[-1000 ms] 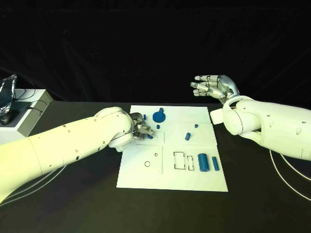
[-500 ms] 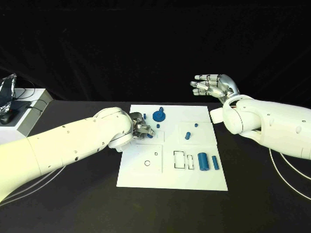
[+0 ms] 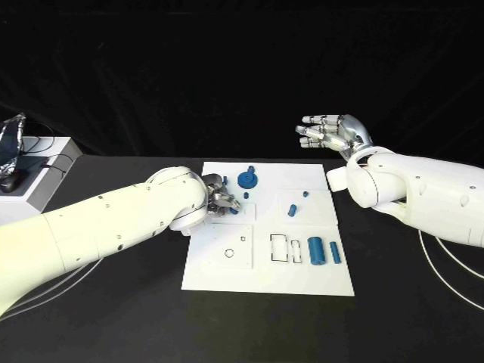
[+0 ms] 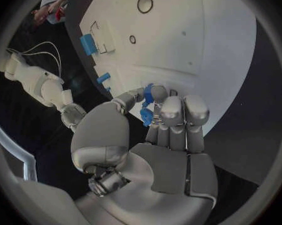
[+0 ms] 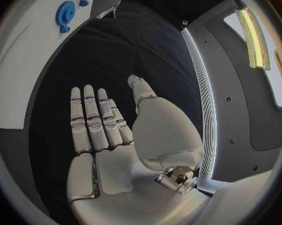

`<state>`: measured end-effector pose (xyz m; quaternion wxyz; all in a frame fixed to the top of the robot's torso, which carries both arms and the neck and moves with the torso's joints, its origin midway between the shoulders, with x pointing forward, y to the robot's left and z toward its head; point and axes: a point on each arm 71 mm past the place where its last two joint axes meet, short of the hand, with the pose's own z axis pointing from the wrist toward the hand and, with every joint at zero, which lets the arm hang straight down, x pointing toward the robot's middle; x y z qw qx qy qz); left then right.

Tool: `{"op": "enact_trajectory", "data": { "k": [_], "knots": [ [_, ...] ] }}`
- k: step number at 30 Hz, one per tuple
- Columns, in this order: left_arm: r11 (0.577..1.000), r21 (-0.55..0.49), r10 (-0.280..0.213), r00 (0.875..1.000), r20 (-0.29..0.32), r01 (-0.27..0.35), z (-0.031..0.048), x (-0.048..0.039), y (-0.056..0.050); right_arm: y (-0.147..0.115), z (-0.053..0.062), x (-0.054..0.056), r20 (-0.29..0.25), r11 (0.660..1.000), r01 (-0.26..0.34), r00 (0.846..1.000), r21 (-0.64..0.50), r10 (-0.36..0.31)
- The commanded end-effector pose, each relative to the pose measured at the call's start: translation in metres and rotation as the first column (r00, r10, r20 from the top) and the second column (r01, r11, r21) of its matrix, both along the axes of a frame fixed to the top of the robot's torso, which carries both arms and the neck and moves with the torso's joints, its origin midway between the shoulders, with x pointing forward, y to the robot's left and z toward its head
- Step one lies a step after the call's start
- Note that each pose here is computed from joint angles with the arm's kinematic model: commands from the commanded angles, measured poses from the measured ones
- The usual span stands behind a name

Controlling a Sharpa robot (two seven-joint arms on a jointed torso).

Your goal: Assemble the parts on the task board

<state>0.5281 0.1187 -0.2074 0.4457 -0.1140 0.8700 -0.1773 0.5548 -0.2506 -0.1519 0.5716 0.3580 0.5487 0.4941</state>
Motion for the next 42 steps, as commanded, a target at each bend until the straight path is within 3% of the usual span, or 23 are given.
{"op": "enact_trajectory", "data": {
  "k": [1,20,28,42],
  "knots": [
    [0.999,0.046,-0.028,1.000,-0.013,0.028,-0.0073,-0.0036,-0.002,0.003,0.001,0.000,0.004,1.000,-0.029,1.000,0.006,0.029],
    [0.996,0.077,-0.049,0.999,0.007,0.048,-0.0080,-0.0059,-0.002,0.001,0.000,0.000,0.001,0.999,-0.031,1.000,0.007,0.031],
    [0.998,0.059,-0.033,0.998,0.051,0.030,-0.0052,-0.0059,0.000,0.001,0.000,0.000,0.000,0.999,-0.032,0.999,0.007,0.032],
    [1.000,-0.018,0.025,0.992,0.121,-0.023,-0.0016,-0.0135,0.009,-0.002,0.000,-0.001,0.001,1.000,-0.025,1.000,0.005,0.025]
  ]
}}
